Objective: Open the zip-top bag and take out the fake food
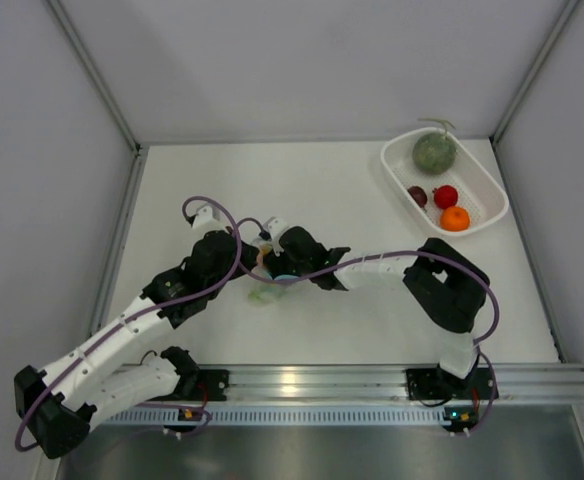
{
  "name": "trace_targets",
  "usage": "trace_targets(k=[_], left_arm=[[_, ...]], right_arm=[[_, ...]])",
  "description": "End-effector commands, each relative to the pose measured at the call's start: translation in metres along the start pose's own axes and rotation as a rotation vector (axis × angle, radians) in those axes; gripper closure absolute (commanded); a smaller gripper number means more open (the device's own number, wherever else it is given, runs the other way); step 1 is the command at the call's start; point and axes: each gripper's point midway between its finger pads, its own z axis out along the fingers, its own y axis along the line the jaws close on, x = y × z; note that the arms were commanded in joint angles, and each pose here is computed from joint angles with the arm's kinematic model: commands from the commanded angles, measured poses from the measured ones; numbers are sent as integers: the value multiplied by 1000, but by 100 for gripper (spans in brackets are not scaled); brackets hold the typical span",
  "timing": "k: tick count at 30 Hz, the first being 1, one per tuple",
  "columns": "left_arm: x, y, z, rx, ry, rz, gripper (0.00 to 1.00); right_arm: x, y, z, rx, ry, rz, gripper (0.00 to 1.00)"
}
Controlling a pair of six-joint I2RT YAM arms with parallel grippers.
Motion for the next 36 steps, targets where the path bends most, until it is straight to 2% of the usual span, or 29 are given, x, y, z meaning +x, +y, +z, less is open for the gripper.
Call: trace_targets(k=[1, 2, 3, 6, 8, 11, 12, 36], left_arm=[[-10, -6, -1, 22, -40, -4, 100], [-10, -6, -2, 24, -42, -5, 100], [-11, -6, -2, 24, -44, -6, 100], [-11, -7, -3, 26, -44, -4, 100], [-11, -6, -3, 26, -44, -3, 100], [-11, -5, -3, 24, -46, -3, 100], [-11, -5, -3, 24, -48, -4, 100], [-13, -6, -3, 25, -51, 0, 100]], right_arm=[[17, -12, 8, 39, 50, -18, 46], [17, -11, 8, 36, 45, -13, 49], [15, -11, 7, 31, 37, -8, 59], [6, -7, 1, 13, 15, -10, 76], [-2, -6, -3, 8, -4, -9, 77], [-10, -3, -9, -12, -23, -11, 97], [-11, -2, -11, -18, -24, -12, 100], [-106, 23, -125, -74, -230, -57, 100]])
